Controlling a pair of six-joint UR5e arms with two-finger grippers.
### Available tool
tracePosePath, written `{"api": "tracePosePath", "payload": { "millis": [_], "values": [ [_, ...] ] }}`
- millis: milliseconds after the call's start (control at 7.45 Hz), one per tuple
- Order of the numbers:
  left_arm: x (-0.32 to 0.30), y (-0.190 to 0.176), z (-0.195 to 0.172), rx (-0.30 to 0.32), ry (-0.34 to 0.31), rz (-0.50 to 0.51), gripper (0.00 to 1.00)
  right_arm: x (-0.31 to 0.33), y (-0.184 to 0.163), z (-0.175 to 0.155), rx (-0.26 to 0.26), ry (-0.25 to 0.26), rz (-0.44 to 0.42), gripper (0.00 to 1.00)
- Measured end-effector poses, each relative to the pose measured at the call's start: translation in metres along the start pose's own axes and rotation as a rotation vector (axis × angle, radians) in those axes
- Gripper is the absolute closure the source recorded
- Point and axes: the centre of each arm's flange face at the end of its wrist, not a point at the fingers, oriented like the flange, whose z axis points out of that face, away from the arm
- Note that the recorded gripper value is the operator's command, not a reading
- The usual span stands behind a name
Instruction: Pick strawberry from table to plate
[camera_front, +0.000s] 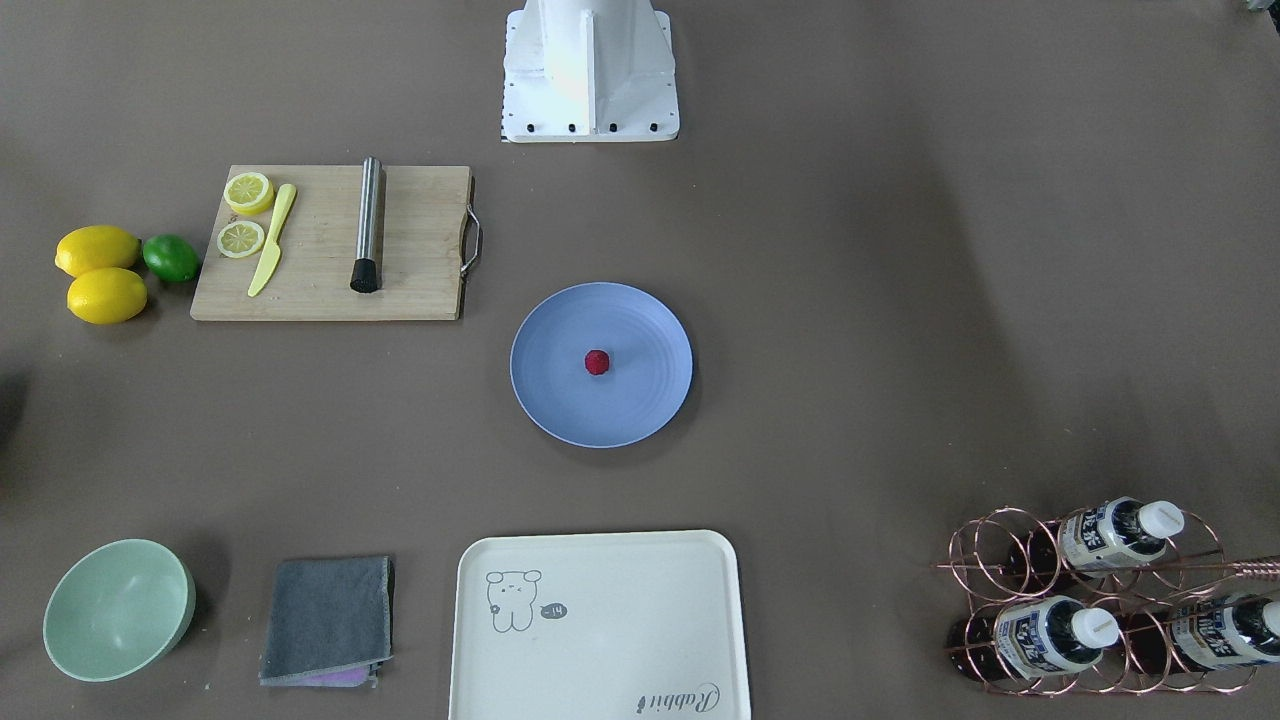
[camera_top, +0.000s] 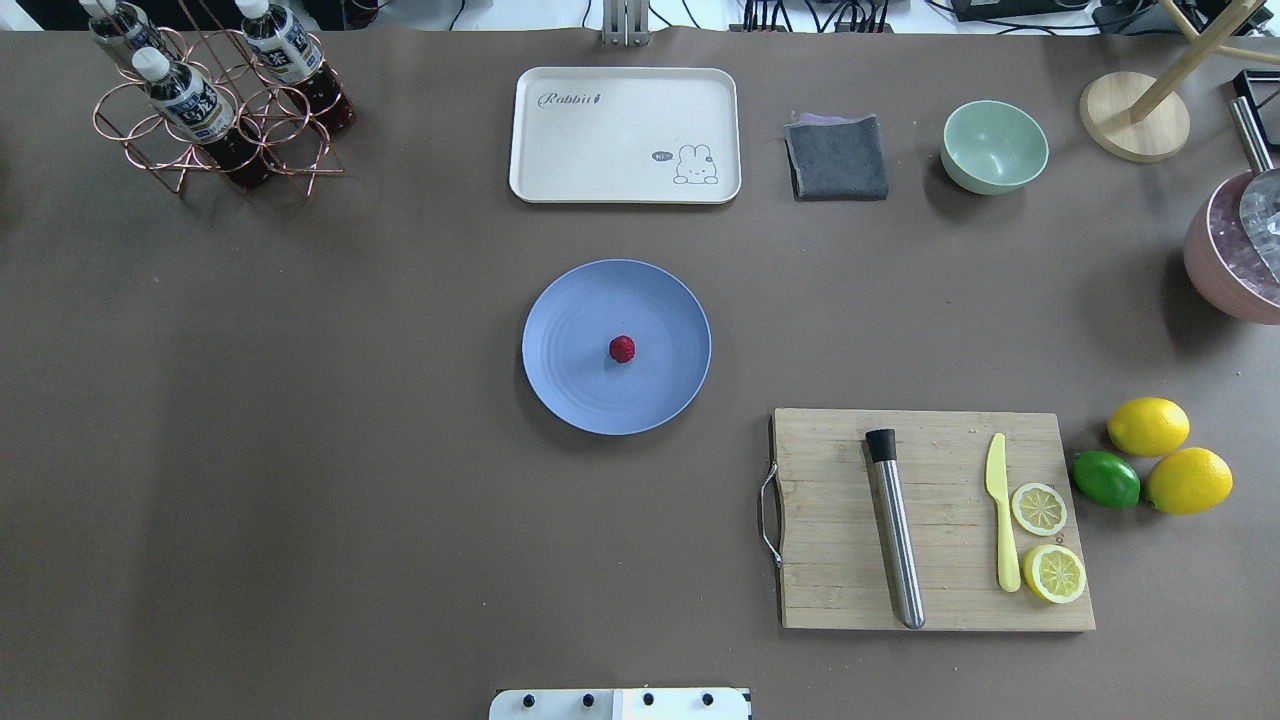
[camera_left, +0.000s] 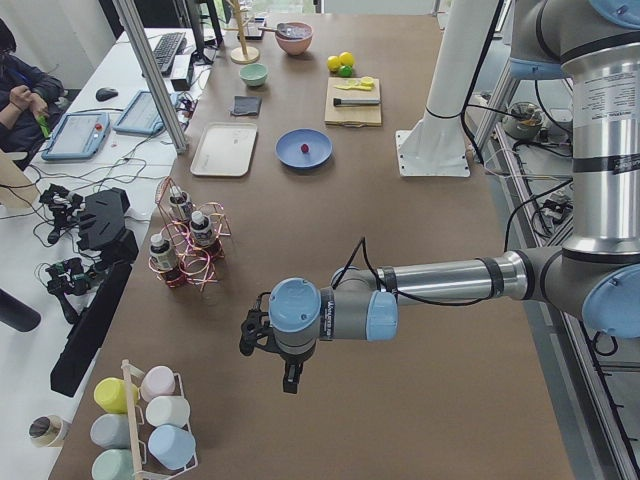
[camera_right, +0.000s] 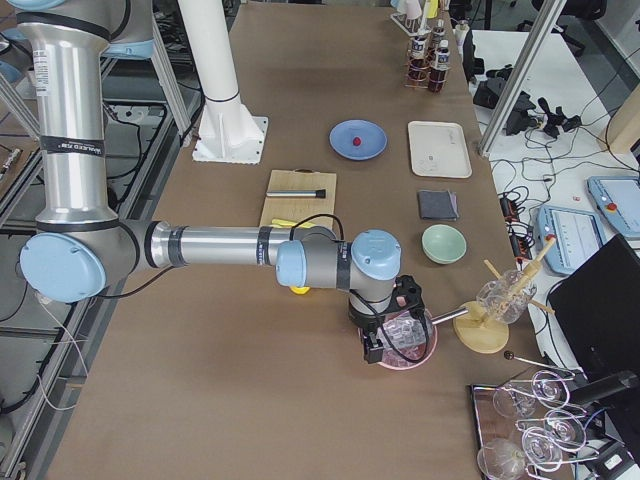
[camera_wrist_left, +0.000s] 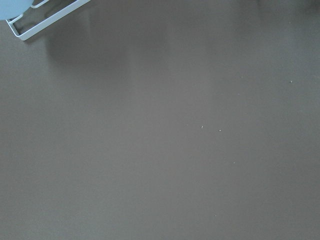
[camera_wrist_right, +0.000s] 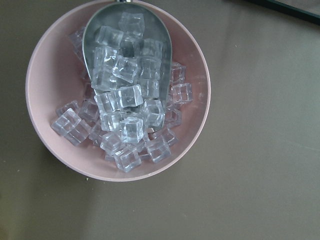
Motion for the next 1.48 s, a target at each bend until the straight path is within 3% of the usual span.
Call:
{"api": "tracePosePath", "payload": {
  "millis": [1476],
  "values": [
    [-0.0016, 0.0064, 0.0023, -0.007, 0.001, -0.006, 0.02, -0.0004, 0.0004, 0.0001, 0.000, -0.004, 0.003, 0.00]
  ]
}}
